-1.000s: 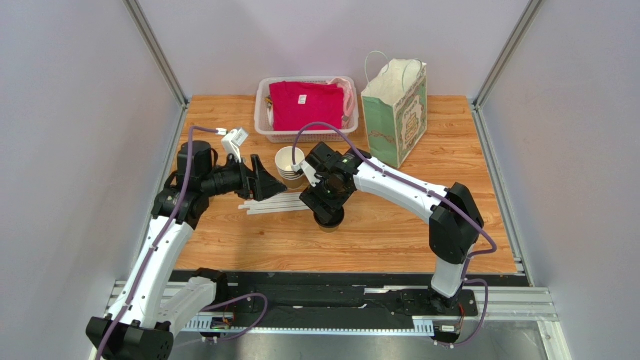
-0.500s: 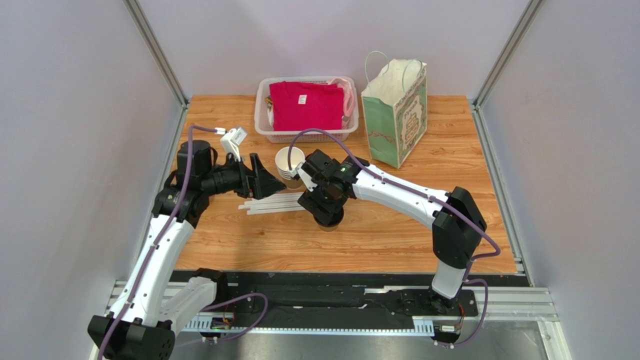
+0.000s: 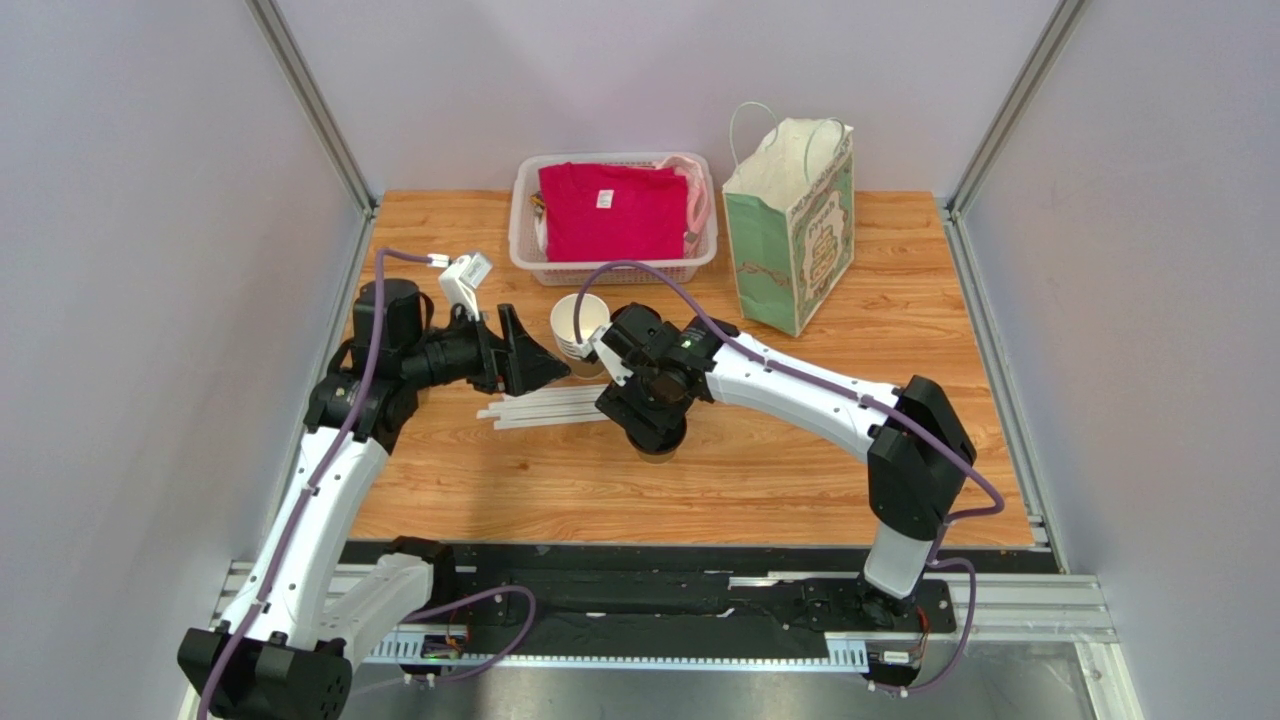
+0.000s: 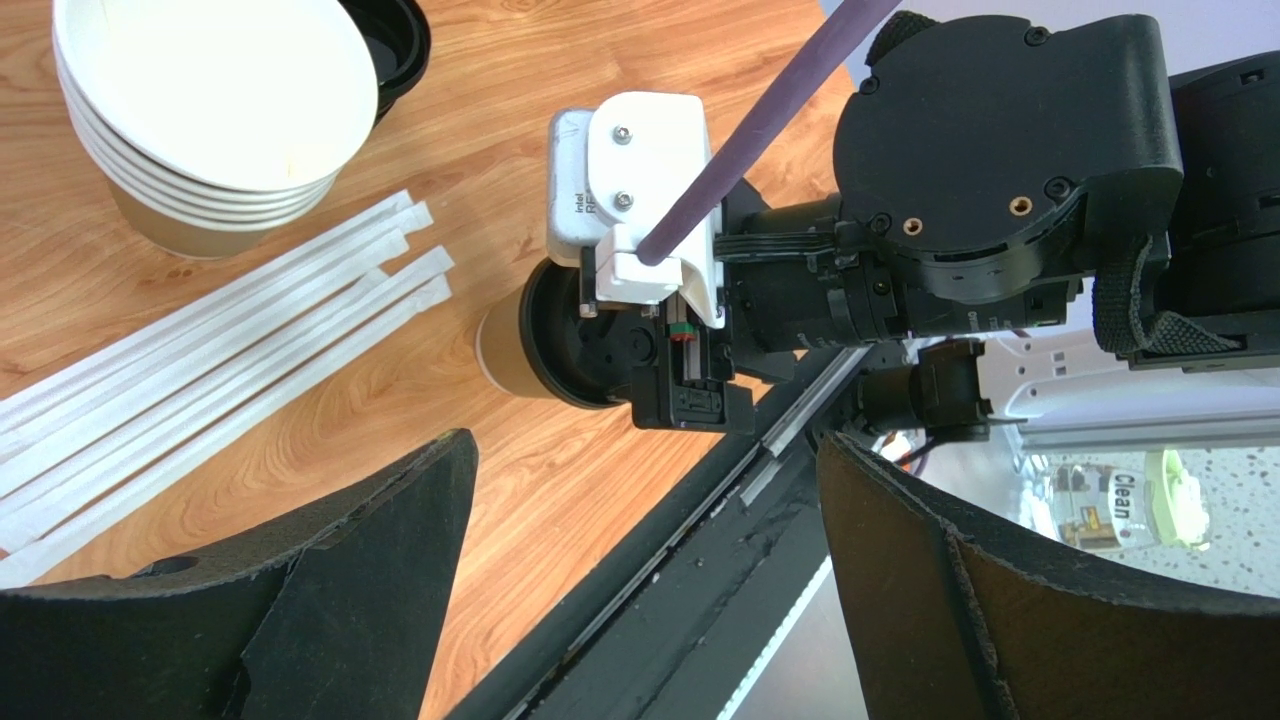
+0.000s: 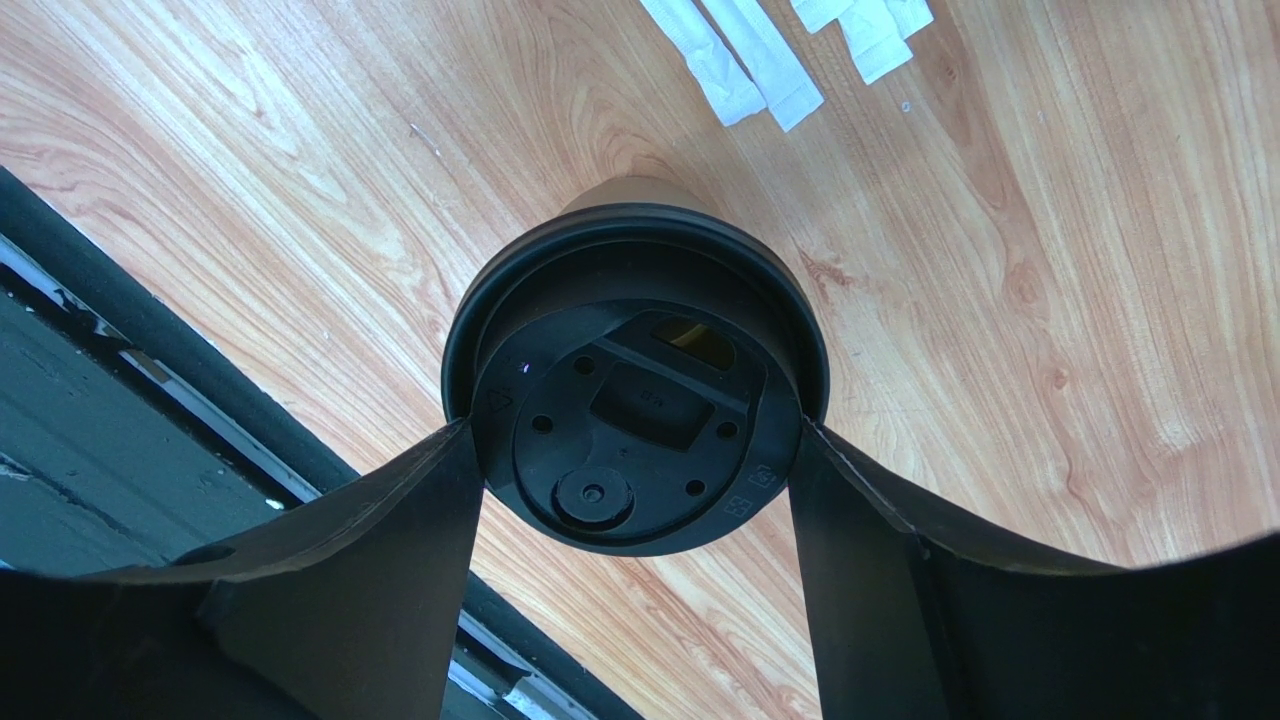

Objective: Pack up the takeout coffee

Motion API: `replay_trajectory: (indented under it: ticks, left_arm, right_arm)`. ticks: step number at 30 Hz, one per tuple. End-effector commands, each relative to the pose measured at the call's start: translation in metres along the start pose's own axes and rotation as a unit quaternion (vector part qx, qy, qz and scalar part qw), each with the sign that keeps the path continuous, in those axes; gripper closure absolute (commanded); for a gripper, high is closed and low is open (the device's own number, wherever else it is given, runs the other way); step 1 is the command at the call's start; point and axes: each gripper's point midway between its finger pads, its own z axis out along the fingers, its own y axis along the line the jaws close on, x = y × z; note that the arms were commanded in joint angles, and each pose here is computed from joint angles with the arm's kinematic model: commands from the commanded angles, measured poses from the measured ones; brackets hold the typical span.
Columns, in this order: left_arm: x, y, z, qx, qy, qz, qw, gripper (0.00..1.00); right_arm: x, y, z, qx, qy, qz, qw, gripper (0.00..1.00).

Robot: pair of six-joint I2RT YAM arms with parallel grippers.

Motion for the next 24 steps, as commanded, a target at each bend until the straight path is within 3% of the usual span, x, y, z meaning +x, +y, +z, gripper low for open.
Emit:
replay_trajectory:
  ticks: [1,13,17,24]
  left_arm:
    - [-0.007,-0.004,-0.001,0.011,-0.011,0.008,1.0,0.08]
    - [-0.009,-0.002,0.001,0.012,-0.012,0.009,1.0,0.08]
    - [-0.011,-0.002,0.002,0.011,-0.012,0.01,1.0,0.08]
    - [-0.012,-0.001,0.002,0.008,-0.012,0.013,1.0,0.09]
  right_arm:
    - [0.011,-0.028,0.008,0.041,0.025,0.004,0.999,0.76]
    - [-0.017,-0.123,-0.013,0.062,-0.018,0.094,0.993,0.76]
    - [-0.027,-0.141,-0.006,0.059,-0.019,0.111,0.992,0.75]
    - [-0.044,-0.145,0.009,0.033,-0.021,0.122,0.992,0.64]
